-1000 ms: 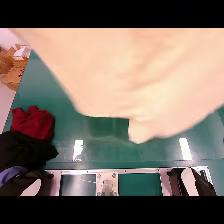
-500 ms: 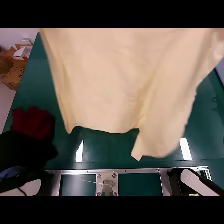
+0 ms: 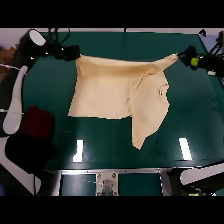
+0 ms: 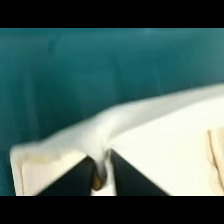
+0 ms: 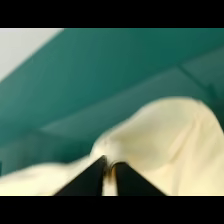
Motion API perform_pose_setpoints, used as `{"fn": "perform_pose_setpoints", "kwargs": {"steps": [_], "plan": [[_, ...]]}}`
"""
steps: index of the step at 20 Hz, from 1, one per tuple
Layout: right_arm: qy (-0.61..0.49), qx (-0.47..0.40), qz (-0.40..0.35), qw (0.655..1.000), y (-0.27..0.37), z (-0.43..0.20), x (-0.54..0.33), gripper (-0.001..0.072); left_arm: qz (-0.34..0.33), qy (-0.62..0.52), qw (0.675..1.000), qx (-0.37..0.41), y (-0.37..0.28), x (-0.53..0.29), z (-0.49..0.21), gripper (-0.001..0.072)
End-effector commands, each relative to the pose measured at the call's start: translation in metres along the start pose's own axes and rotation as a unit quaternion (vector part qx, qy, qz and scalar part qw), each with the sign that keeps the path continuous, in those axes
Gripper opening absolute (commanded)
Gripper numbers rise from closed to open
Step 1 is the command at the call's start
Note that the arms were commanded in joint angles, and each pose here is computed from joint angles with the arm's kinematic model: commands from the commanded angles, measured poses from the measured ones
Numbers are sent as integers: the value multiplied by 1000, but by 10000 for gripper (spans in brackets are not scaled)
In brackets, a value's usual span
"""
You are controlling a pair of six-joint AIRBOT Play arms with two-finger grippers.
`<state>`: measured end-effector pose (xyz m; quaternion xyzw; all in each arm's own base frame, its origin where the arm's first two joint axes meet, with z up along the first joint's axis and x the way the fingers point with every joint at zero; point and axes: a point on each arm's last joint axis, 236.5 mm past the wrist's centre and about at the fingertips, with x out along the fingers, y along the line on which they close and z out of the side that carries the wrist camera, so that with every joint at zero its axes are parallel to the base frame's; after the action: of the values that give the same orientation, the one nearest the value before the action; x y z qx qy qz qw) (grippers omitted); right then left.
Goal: Fold the shirts.
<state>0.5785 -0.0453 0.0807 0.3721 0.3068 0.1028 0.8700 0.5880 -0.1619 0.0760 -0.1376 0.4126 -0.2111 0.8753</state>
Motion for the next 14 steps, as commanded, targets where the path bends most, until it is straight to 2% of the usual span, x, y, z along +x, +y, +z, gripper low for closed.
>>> {"fn": "perform_pose_setpoints", "kwargs": {"steps": [1,2,3,4,5,6,8,11,12,13,14], "plan": [[86,18,-12,996,-35,-47,20,293,-11,64,997,-47,10,38,-41,583],[100,29,-23,994,-45,-48,5,289,-11,73,996,-52,14,28,-41,583],[116,42,-38,992,-57,-49,-14,252,-11,87,995,-56,22,12,-40,581],[137,52,-50,988,-68,-53,-33,129,-10,102,993,-65,30,-5,-41,541],[159,62,-61,983,-77,-59,-54,59,-10,125,990,-71,39,-25,-45,328],[174,72,-69,980,-84,-67,-70,20,-10,150,986,-76,46,-45,-51,48],[182,97,-81,975,-90,-88,-98,13,-10,193,978,-85,56,-74,-68,26],[215,127,-128,960,-104,-158,-138,13,3,262,962,-76,59,-103,-105,26],[229,142,-143,952,-108,-187,-150,44,5,274,959,-75,56,-110,-116,26],[239,171,-156,943,-112,-219,-160,180,3,279,957,-75,53,-115,-127,26],[249,191,-160,936,-113,-248,-164,251,3,280,957,-75,51,-118,-138,26]]}}
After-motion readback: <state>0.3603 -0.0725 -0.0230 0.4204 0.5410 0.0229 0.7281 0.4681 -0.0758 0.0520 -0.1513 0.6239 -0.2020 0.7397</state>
